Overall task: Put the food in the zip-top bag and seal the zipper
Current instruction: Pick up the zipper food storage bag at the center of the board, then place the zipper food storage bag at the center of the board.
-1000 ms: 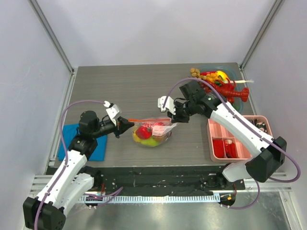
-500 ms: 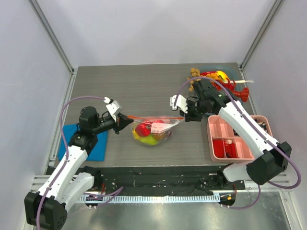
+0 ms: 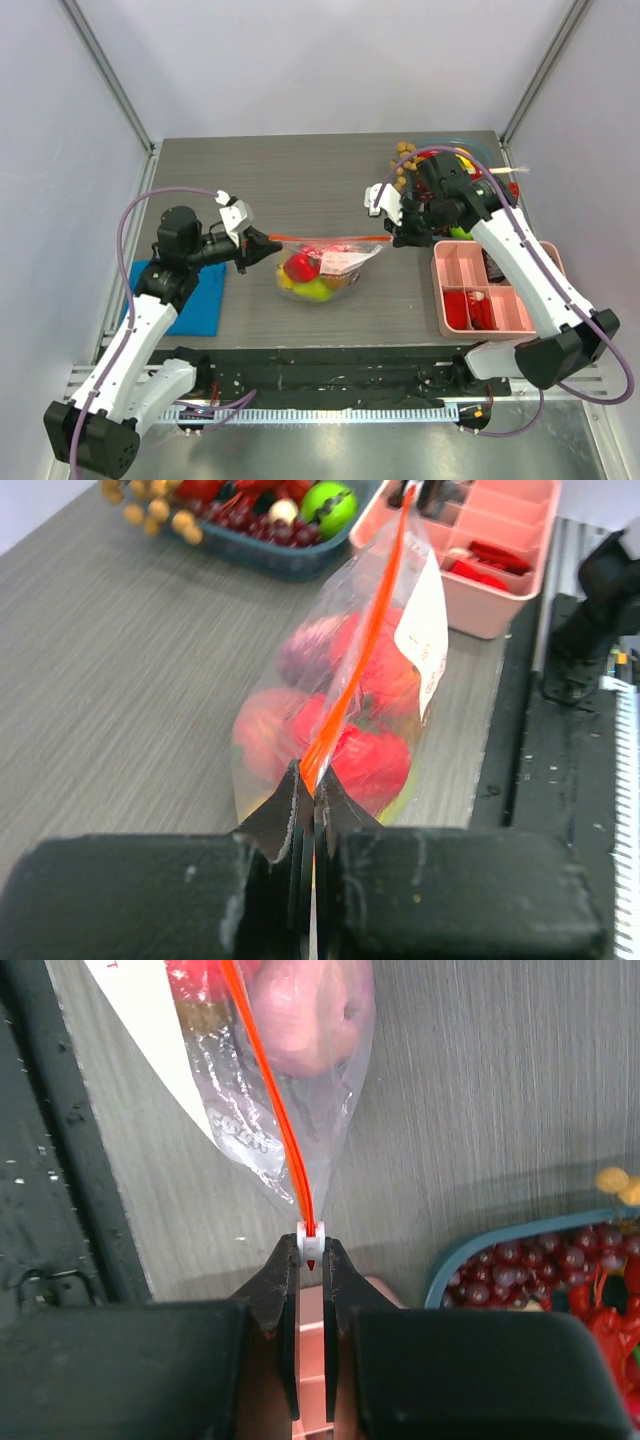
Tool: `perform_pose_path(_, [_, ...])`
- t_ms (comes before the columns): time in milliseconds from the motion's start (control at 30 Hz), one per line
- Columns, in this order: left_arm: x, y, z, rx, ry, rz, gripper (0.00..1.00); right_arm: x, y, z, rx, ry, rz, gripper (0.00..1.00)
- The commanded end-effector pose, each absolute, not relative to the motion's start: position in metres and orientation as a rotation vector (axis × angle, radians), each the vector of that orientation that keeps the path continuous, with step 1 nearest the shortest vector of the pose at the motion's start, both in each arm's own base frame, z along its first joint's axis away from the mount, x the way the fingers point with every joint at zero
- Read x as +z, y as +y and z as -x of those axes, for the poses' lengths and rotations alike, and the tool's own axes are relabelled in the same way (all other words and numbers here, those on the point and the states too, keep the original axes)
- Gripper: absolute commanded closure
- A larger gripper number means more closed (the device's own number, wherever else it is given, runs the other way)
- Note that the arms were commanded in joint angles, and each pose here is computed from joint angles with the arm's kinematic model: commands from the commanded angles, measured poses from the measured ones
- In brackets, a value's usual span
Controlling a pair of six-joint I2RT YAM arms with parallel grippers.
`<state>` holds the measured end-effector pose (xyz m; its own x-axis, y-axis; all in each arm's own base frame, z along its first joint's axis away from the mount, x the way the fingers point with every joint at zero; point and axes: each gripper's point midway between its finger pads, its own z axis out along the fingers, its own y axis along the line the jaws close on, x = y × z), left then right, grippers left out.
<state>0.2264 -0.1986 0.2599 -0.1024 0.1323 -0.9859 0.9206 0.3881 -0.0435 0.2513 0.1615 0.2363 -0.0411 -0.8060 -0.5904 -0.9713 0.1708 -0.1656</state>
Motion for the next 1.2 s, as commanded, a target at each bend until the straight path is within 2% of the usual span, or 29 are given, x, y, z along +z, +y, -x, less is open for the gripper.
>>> perform_pose_path(0, [0.302,-0.205,-0.195,-0.932,1.424,-1.066,1.0,0.27,0.147,-0.216,0.392,1.938,1.587,0.99])
perform_pose_path(233, [0.294,-0.2,-0.142,-1.029,1.501,-1.087,1.0,0.276,0.14,-0.145,0.514,2.024,1.585,0.99])
perform_pose_path(367, [0.268,-0.197,-0.14,-1.047,1.599,-1.057,1.0,0.264,0.154,-0.128,0.608,2.098,1.535,0.99])
perform_pose_path(433, [0.252,-0.196,-0.154,-1.03,1.681,-0.998,1.0,0.244,0.159,-0.138,0.593,2.137,1.528,0.99])
perform_pose_path(567, [0.213,-0.194,-0.198,-0.95,1.882,-0.853,1.0,0.204,0.158,-0.195,0.344,2.182,1.536,0.99])
perform_pose_path(700, [0.173,-0.194,-0.226,-0.936,2.084,-0.74,1.0,0.184,0.167,-0.255,0.265,2.196,1.509,0.99])
perform_pose_path(800, [0.155,-0.192,-0.249,-0.879,2.146,-0.68,1.0,0.175,0.169,-0.296,0.279,2.227,1.456,0.99])
perform_pose_path(900, [0.149,-0.19,-0.267,-0.846,2.155,-0.614,0.99,0.173,0.177,-0.316,0.287,2.221,1.449,0.98])
perform_pose_path(1000, [0.154,-0.189,-0.281,-0.814,2.136,-0.593,0.79,0.167,0.183,-0.319,0.329,2.253,1.428,0.87])
perform_pose_path(1100, [0.166,-0.186,-0.284,-0.821,2.129,-0.571,0.62,0.172,0.183,-0.317,0.354,2.275,1.368,0.66])
perform_pose_path(1133, [0.175,-0.184,-0.284,-0.819,2.109,-0.561,0.49,0.176,0.183,-0.316,0.364,2.279,1.34,0.54])
perform_pose_path(1167, [0.179,-0.182,-0.28,-0.829,2.112,-0.556,0.42,0.184,0.183,-0.314,0.379,2.267,1.309,0.48])
